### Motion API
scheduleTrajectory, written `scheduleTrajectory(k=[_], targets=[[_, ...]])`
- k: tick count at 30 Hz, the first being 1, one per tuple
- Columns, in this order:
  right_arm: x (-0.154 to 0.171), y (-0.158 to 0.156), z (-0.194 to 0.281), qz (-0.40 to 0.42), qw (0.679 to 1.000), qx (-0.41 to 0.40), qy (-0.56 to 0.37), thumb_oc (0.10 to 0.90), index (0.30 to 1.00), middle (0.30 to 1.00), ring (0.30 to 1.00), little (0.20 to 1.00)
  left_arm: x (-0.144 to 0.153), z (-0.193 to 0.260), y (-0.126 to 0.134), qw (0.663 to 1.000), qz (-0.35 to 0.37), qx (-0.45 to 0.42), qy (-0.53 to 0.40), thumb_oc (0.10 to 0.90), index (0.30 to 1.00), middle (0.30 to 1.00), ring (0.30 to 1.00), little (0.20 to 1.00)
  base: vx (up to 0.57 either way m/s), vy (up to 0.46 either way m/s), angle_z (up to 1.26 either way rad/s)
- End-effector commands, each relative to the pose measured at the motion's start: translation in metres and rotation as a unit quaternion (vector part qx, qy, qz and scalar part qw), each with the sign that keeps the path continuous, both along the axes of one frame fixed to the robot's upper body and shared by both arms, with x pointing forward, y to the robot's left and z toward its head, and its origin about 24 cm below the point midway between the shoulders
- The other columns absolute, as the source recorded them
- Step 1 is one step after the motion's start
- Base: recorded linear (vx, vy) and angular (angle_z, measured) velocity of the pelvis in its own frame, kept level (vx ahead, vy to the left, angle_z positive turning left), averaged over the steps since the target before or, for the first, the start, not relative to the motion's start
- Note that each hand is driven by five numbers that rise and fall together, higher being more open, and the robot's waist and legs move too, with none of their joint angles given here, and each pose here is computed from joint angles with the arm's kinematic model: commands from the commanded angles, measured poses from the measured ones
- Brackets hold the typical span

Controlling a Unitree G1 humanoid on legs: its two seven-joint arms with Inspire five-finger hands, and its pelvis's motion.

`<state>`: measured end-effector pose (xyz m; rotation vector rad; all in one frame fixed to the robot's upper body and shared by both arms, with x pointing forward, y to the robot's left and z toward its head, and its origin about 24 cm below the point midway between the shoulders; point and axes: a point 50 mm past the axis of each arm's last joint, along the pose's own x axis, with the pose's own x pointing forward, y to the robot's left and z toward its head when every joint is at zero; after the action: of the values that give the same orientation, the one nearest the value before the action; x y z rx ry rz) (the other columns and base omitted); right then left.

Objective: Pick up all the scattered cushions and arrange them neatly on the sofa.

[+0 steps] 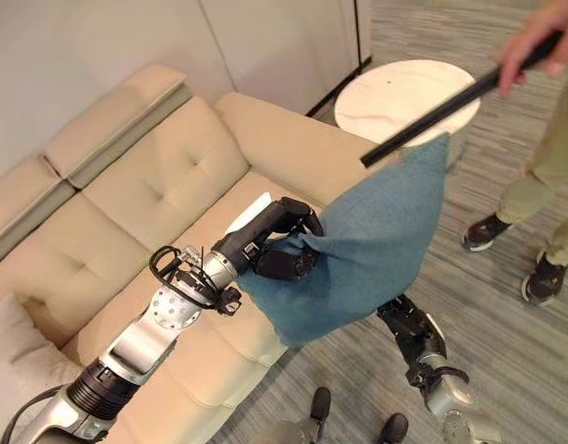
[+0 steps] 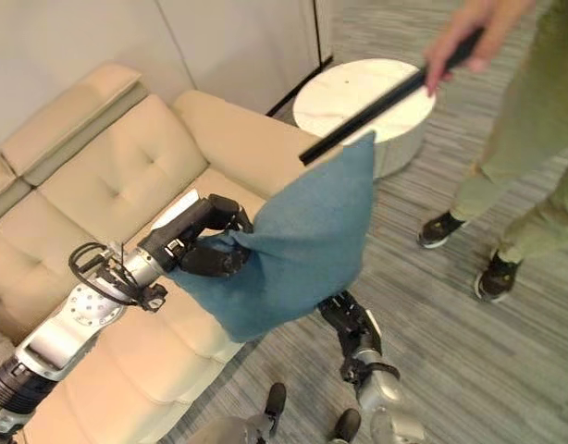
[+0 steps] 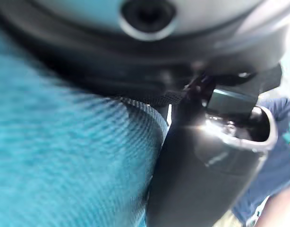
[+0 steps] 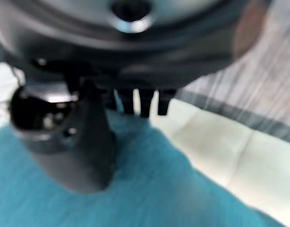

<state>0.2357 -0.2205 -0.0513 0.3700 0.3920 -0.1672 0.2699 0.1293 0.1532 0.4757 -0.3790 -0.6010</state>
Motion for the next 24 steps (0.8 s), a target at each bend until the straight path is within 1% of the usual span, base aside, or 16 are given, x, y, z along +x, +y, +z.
scheduleTrajectory(k=[1,4,9,14,15,16,20,24], targets=[[0.034,0.071,0.066,0.127,0.973,0.058,-0.184,0.400,0.300,0.300,0.300,0.300,-0.019,0.069,-0.009,0.966,-0.067,-0.208,-0.136,0.400,0.300,0.300,0.300,0.300,0.02,-0.018,0.55],[0.031,0.078,0.071,0.153,0.966,0.063,-0.197,0.400,0.300,0.300,0.300,0.300,-0.015,0.053,-0.003,0.971,-0.043,-0.210,-0.106,0.400,0.300,0.300,0.300,0.300,0.09,-0.091,0.30],[0.023,0.068,0.074,0.153,0.966,0.049,-0.203,0.400,0.300,0.300,0.300,0.300,-0.016,0.025,0.011,0.975,0.002,-0.217,-0.055,0.400,0.300,0.300,0.300,0.300,0.03,-0.022,0.08],[0.015,0.050,0.075,0.143,0.968,-0.003,-0.205,0.400,0.300,0.300,0.300,0.300,-0.023,-0.005,0.026,0.972,0.052,-0.228,-0.004,0.400,0.300,0.300,0.300,0.300,0.01,-0.010,0.04],[0.015,0.050,0.075,0.143,0.968,-0.003,-0.205,0.400,0.300,0.300,0.300,0.300,-0.023,-0.005,0.026,0.972,0.052,-0.228,-0.004,0.400,0.300,0.300,0.300,0.300,0.00,0.000,0.00],[0.013,0.042,0.080,0.132,0.968,-0.024,-0.213,0.400,0.300,0.300,0.300,0.300,-0.025,-0.013,0.029,0.971,0.063,-0.230,0.010,0.400,0.300,0.300,0.300,0.300,-0.02,0.027,0.04],[0.016,0.026,0.100,0.107,0.959,-0.071,-0.251,0.400,0.300,0.300,0.300,0.300,-0.024,-0.023,0.029,0.968,0.077,-0.239,0.027,0.400,0.300,0.300,0.300,0.300,-0.02,0.076,0.19],[0.018,0.024,0.111,0.097,0.954,-0.087,-0.269,0.400,0.300,0.300,0.300,0.300,-0.025,-0.035,0.032,0.964,0.092,-0.243,0.049,0.400,0.300,0.300,0.300,0.300,0.10,0.125,0.37]])
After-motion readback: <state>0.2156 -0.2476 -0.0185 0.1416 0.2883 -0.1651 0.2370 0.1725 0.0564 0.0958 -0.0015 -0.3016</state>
